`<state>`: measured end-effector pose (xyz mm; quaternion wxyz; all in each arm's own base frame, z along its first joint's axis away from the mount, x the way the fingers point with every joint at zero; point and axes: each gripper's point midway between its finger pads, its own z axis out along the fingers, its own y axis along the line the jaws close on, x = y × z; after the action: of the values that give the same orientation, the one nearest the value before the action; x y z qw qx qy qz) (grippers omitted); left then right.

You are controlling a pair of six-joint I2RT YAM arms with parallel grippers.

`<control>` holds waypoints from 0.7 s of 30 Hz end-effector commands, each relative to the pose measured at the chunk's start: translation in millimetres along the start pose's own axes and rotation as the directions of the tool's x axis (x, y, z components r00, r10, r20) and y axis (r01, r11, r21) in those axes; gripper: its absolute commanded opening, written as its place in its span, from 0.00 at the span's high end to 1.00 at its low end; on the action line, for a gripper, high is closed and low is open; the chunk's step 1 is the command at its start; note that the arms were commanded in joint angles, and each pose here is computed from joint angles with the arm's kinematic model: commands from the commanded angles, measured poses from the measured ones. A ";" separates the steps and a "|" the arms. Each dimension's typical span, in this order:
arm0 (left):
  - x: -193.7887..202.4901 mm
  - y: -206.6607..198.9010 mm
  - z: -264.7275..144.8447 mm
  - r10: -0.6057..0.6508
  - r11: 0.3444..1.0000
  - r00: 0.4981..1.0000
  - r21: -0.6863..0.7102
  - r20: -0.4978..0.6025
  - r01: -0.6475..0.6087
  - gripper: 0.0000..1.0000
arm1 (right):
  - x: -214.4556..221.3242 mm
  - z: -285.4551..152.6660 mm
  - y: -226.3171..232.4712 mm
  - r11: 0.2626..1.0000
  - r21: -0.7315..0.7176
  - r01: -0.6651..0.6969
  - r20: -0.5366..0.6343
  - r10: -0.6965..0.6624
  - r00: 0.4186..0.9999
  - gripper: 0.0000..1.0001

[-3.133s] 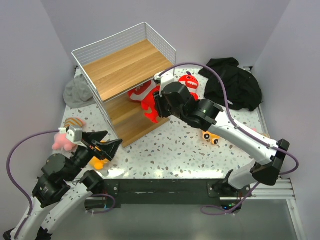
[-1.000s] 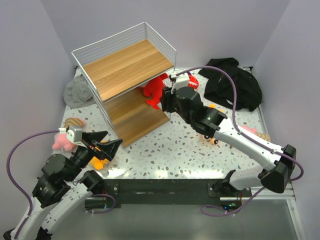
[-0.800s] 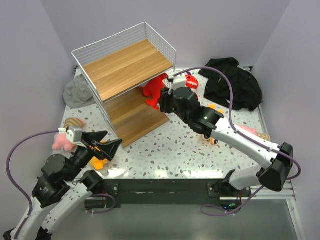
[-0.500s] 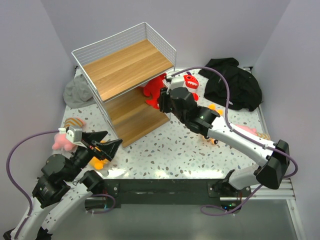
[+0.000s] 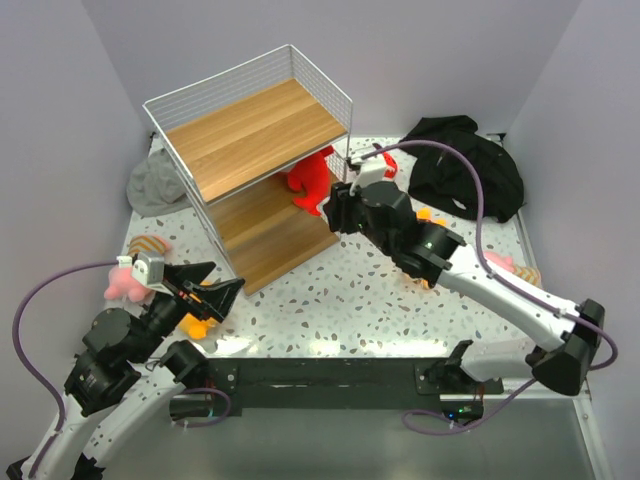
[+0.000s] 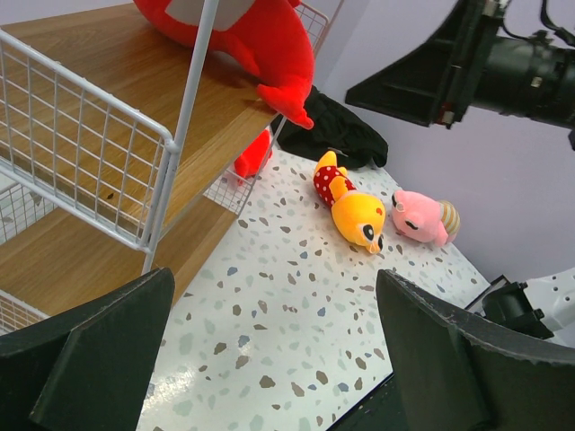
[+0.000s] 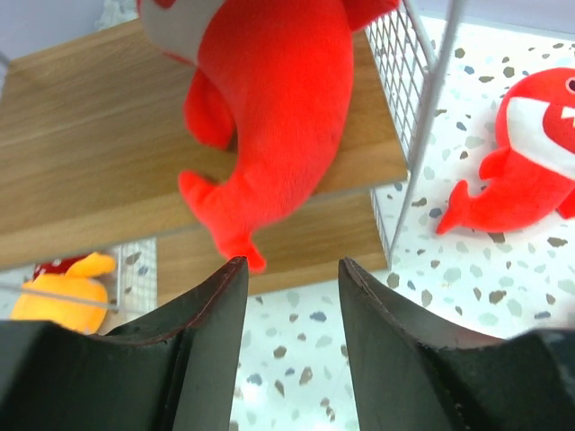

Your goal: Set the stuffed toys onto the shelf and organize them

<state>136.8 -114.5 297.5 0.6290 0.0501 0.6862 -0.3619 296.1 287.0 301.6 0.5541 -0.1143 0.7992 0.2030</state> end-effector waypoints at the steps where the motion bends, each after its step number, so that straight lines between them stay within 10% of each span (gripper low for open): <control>1: -4.5 -3.6 1.7 -0.011 1.000 1.000 0.014 0.017 0.011 0.00 | 3.7 -26.0 -19.9 1.000 0.008 -0.022 -0.010 0.022 1.000 0.51; 11: -5.8 -3.7 0.0 -0.012 1.000 1.000 0.016 0.025 0.012 0.00 | 35.2 -5.3 -137.2 0.898 0.325 -0.296 -0.011 0.317 0.948 0.53; 21: -5.5 -4.2 -0.1 -0.012 1.000 1.000 0.018 0.023 0.012 0.00 | 86.2 53.8 -189.2 0.476 0.485 -0.733 0.192 0.760 0.621 0.50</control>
<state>136.8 -114.5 297.5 0.6290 0.0501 0.6862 -0.3619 365.2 127.1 179.1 0.4305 0.2791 0.8472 0.1380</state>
